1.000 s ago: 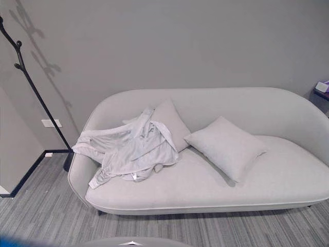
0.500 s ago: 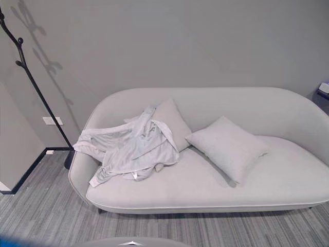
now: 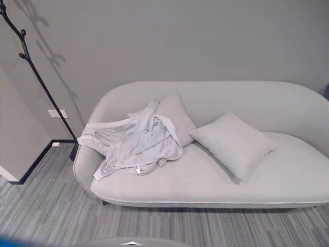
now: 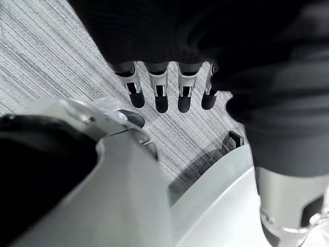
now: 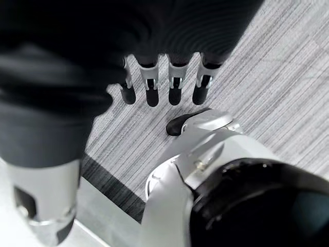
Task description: Hang the clothes on the sofa on the clothes rack.
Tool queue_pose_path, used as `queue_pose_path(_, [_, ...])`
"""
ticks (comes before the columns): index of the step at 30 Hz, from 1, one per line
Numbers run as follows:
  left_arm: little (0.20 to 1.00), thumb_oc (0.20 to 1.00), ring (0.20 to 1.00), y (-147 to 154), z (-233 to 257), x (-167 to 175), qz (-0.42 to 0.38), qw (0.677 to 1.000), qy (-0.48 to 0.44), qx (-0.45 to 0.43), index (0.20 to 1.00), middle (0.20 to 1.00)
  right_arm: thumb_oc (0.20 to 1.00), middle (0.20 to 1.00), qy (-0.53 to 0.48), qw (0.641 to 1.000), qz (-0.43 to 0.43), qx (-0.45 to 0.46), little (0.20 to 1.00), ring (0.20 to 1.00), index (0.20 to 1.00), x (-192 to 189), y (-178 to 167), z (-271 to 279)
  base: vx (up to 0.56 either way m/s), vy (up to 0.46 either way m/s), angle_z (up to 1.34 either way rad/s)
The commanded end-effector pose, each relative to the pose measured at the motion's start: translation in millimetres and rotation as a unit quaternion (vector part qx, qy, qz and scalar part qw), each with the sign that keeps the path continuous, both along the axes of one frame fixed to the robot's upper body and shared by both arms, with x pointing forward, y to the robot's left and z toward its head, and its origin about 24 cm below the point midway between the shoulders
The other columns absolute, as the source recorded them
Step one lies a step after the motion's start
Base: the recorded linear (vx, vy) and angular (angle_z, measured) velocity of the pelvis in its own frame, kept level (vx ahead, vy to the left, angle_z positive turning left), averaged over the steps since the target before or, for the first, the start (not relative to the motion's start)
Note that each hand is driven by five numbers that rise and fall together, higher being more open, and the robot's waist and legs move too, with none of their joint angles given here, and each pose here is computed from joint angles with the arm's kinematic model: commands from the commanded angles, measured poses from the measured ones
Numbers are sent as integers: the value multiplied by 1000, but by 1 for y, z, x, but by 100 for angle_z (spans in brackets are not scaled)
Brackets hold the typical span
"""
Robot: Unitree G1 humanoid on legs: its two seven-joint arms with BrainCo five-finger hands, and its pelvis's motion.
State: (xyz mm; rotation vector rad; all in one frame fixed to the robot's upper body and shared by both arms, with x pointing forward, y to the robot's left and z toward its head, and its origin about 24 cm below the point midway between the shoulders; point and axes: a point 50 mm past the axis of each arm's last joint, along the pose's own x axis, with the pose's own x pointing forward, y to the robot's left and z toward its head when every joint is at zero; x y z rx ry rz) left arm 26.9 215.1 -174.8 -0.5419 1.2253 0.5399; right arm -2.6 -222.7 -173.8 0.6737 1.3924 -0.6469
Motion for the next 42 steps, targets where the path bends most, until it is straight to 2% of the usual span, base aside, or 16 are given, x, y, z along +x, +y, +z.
queue_pose_path(1, [1000,1000,1000,-6,1,23,10,999,-33,1,1000,1000,1000,1000,-3,999,46,-15,1000,1000,1000,19,-5,2,36,182,-3])
queue_pose_path(7, [1000,1000,1000,-10,-1,18,47,999,-19,4,1000,1000,1000,1000,-26,993,117,-23,1000,1000,1000,36,-9,3,141,281,22])
queue_pose_path(13, [1000,1000,1000,-10,-1,13,42,999,-3,5,1000,1000,1000,1000,-11,989,146,-29,1000,1000,1000,28,-14,3,301,355,26])
queue_pose_path(16, [1000,1000,1000,6,2,23,39,999,-13,23,1000,1000,1000,1000,-8,987,158,-19,1000,1000,1000,29,-10,3,337,390,27])
queue_pose_path(17, [1000,1000,1000,16,6,37,10,999,-28,41,1000,1000,1000,1000,-28,985,167,-16,1000,1000,1000,40,-3,2,231,371,26])
queue_pose_path(19, [1000,1000,1000,19,8,43,-7,998,-35,48,1000,1000,1000,1000,-40,984,173,-19,1000,1000,1000,49,-2,2,220,408,26])
queue_pose_path(20, [1000,1000,1000,21,11,55,-39,996,-48,58,1000,1000,1000,1000,-69,975,207,-35,1000,1000,1000,70,-2,4,139,323,15])
queue_pose_path(21, [1000,1000,1000,21,11,55,-39,996,-49,58,1000,1000,1000,1000,-70,975,207,-35,1000,1000,1000,70,-2,4,290,640,5])
queue_pose_path(22, [1000,1000,1000,27,13,59,-64,995,-44,67,1000,1000,1000,1000,-103,963,242,-53,1000,1000,1000,94,0,8,153,345,3])
queue_pose_path(24, [1000,1000,1000,29,14,61,-76,993,-45,74,1000,1000,1000,1000,-121,957,257,-63,1000,1000,1000,105,1,11,220,434,5])
queue_pose_path(25, [1000,1000,1000,32,14,59,-87,992,-38,82,1000,1000,1000,1000,-163,944,275,-79,1000,1000,1000,128,5,17,299,467,5])
queue_pose_path(27, [1000,1000,1000,34,14,54,-79,993,-33,84,1000,1000,1000,1000,-188,935,285,-91,1000,1000,1000,140,6,22,200,241,-16])
queue_pose_path(30, [1000,1000,1000,33,15,57,-62,993,-48,84,1000,1000,1000,1000,-281,888,327,-161,1000,1000,1000,176,1,51,171,120,-27])
queue_pose_path(34, [1000,1000,1000,27,15,64,-60,993,-59,80,1000,1000,1000,1000,-309,864,342,-202,1000,1000,1000,182,-8,67,86,-18,8])
queue_pose_path(38, [1000,1000,1000,15,12,64,-71,994,-60,63,1000,1000,1000,1000,-306,866,338,-204,1000,1000,1000,175,-11,67,110,-78,32])
queue_pose_path(42, [1000,1000,1000,5,7,52,-65,996,-46,44,1000,1000,1000,1000,-293,846,386,-223,1000,1000,1000,174,-11,67,87,-137,2])
